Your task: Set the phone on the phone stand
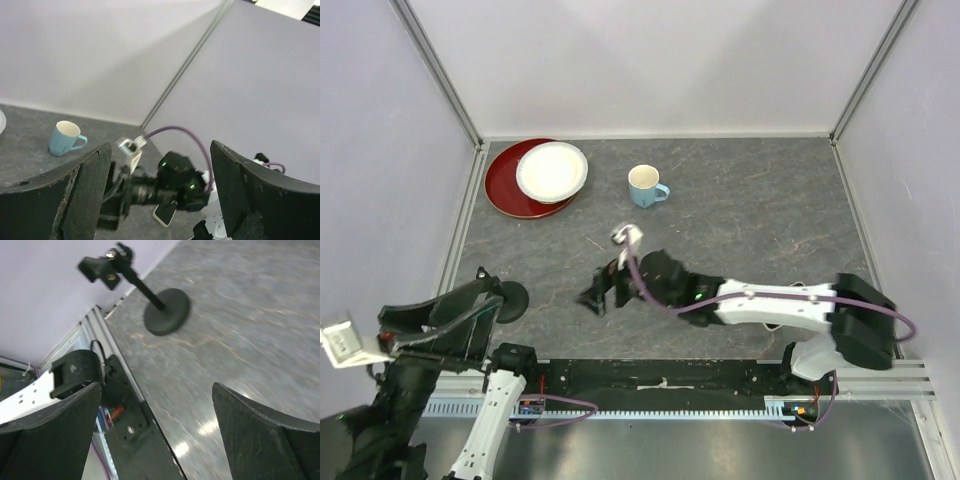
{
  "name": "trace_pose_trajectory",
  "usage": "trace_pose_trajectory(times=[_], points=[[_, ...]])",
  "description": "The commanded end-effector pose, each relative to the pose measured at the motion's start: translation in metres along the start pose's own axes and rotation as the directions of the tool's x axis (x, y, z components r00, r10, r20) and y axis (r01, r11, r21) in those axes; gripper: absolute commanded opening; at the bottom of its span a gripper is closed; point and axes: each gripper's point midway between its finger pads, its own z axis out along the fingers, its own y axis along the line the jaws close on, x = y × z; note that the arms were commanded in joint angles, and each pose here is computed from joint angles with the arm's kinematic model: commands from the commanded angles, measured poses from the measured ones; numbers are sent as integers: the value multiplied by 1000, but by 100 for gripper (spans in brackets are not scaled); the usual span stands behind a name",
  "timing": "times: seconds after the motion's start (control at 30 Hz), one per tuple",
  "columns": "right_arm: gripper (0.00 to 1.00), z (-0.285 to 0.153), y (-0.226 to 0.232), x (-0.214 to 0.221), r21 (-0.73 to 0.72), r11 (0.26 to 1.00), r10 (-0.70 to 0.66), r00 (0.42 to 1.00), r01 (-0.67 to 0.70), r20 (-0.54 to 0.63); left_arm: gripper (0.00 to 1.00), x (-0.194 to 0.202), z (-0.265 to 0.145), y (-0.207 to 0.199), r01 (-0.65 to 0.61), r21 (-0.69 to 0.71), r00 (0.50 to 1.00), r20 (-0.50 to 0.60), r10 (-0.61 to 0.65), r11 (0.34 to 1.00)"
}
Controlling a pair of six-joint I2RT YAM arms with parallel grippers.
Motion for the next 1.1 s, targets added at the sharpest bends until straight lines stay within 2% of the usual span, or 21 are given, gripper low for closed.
trace_pose_trajectory(times=[0.0, 0.1, 0.2, 0.27, 0.3, 0.33, 0.4, 0.47, 0.53, 0.57, 0.73, 0.8, 0.9, 0.97, 1.07], points=[[98, 52, 80, -40, -171, 979, -62, 957, 114, 284, 86, -16, -5, -19, 25, 47, 999, 34, -27, 999], [98, 93, 96, -29, -177, 974, -81, 950, 139, 301, 86, -14, -9, -27, 30, 65, 1000, 6, -31, 997], [98, 130, 106, -22, -212, 973, -23, 954, 90, 299, 85, -7, -8, -29, 18, 81, 999, -42, -15, 997], [98, 142, 125, -33, -274, 962, 100, 950, -17, 295, 85, -2, -7, -23, 22, 59, 998, -58, -18, 998], [98, 156, 117, -21, -259, 963, 144, 954, -74, 264, 85, -2, -7, -21, 22, 49, 998, -52, -20, 999], [98, 159, 121, -19, -286, 936, 272, 937, -204, 221, 85, -1, -8, -19, 22, 46, 998, -51, -20, 999], [98, 166, 126, -14, -311, 903, 359, 917, -295, 173, 85, -1, -8, -18, 24, 43, 999, -49, -22, 999], [98, 169, 124, -16, -314, 854, 475, 869, -416, 141, 86, 0, -6, -16, 26, 38, 998, -53, -24, 999], [98, 177, 117, -9, -288, 824, 532, 842, -488, 95, 86, 1, -6, -15, 25, 35, 998, -52, -23, 999], [98, 180, 118, -15, -296, 781, 590, 805, -550, 61, 86, 1, -7, -14, 24, 35, 999, -50, -22, 999], [98, 202, 118, 4, -249, 719, 660, 750, -649, -48, 86, 4, -3, -10, 29, 27, 998, -59, -27, 999], [92, 210, 120, 8, -254, 667, 708, 702, -701, -78, 85, 4, -3, -11, 31, 30, 998, -62, -29, 999], [87, 219, 118, 10, -244, 636, 737, 670, -732, -89, 85, 4, -3, -12, 33, 35, 997, -64, -30, 999], [85, 224, 122, 8, -245, 639, 734, 673, -729, -91, 85, 4, -5, -13, 30, 41, 998, -64, -27, 999], [74, 225, 121, 4, -236, 642, 736, 672, -729, -74, 85, 5, -5, -12, 31, 38, 997, -68, -28, 999]])
